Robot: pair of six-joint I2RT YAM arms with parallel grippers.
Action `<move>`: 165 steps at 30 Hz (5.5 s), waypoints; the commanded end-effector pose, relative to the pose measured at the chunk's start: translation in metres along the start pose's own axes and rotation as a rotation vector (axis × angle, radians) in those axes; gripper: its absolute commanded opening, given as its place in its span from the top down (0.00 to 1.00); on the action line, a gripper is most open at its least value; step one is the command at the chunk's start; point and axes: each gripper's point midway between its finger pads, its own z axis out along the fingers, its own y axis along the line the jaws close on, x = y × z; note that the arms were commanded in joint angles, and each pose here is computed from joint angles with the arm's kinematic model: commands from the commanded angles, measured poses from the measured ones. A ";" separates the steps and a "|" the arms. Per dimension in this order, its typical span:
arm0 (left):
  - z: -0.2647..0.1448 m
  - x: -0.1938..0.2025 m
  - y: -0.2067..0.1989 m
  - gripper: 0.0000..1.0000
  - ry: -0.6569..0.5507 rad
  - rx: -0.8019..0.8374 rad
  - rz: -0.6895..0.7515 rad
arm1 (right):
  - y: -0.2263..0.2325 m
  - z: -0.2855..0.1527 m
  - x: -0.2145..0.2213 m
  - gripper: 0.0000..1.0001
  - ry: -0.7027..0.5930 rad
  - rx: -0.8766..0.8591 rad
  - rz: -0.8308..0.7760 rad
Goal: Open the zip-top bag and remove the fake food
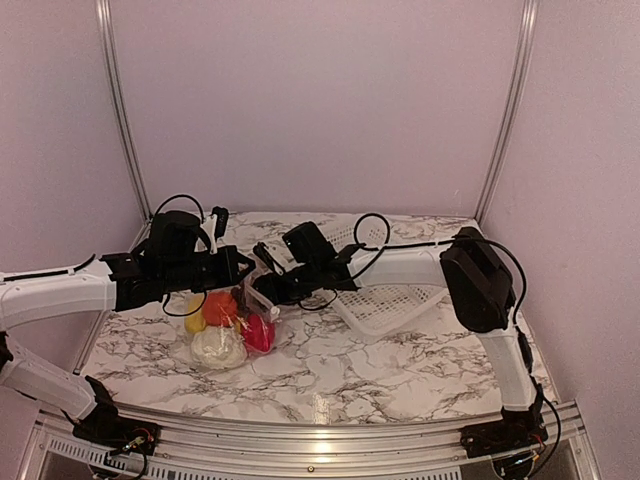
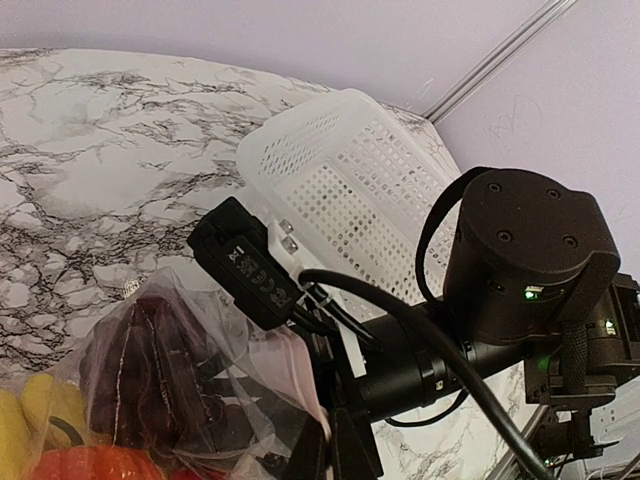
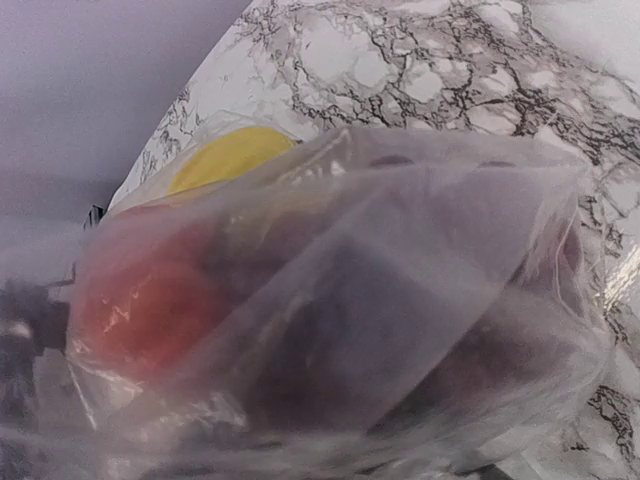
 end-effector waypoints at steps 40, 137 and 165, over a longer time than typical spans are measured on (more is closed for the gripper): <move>-0.011 0.008 0.039 1.00 0.027 -0.155 0.039 | 0.102 -0.128 -0.090 1.00 -0.276 -0.175 -0.234; 0.019 -0.008 0.011 1.00 0.119 0.021 0.105 | -0.164 -0.343 -0.113 0.44 -0.444 0.534 -0.144; 0.007 0.016 -0.046 1.00 0.190 0.216 0.161 | 0.042 -0.115 0.006 0.78 -0.097 0.036 -0.630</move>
